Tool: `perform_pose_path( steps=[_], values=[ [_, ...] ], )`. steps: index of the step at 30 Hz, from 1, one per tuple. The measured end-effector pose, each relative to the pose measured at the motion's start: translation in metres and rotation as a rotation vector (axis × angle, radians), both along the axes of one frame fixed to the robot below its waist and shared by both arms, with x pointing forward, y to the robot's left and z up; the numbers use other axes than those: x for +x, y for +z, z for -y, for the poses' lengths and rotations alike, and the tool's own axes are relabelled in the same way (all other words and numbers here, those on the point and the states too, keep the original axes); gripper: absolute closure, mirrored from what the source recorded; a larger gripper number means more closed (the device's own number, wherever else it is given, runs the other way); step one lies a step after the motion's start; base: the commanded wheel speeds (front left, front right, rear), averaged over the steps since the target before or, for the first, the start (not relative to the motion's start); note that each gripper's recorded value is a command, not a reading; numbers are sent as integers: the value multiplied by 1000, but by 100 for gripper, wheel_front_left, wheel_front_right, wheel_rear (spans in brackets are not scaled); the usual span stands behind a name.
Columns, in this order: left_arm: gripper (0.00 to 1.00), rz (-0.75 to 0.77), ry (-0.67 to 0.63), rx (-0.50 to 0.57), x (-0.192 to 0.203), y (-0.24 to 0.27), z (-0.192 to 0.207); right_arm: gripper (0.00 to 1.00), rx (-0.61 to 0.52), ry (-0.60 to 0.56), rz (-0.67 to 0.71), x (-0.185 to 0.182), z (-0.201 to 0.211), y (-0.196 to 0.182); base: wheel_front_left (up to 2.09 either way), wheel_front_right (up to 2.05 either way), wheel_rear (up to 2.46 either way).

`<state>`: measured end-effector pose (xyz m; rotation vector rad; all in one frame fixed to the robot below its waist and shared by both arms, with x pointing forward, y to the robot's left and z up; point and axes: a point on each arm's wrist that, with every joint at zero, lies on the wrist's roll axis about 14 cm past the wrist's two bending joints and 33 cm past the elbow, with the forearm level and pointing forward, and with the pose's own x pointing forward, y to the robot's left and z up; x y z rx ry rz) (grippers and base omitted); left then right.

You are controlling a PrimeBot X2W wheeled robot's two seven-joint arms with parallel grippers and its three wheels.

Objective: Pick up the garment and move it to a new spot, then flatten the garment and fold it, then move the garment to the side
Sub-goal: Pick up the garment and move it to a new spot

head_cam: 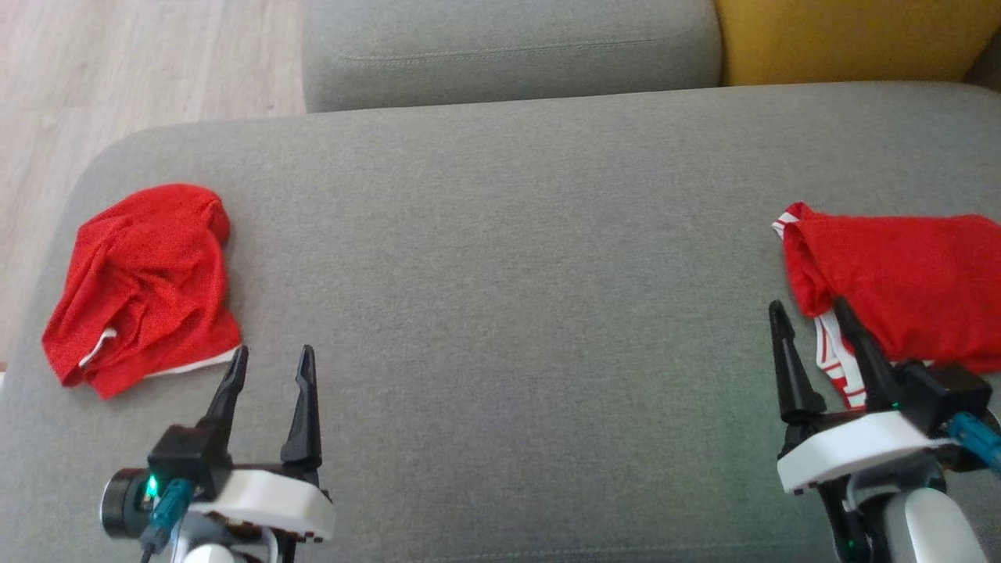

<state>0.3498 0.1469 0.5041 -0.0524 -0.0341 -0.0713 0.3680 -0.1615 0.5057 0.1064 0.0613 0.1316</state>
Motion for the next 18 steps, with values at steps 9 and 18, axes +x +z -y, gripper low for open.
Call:
perform_pose_path(
  steps=[9,18],
  values=[
    [0,35,88,-5,1,10,-28,0,-12,87,9,16,-28,4,0,0,0],
    [0,49,226,-11,-19,14,-67,0,-7,263,17,30,-90,9,0,0,0]
  ],
)
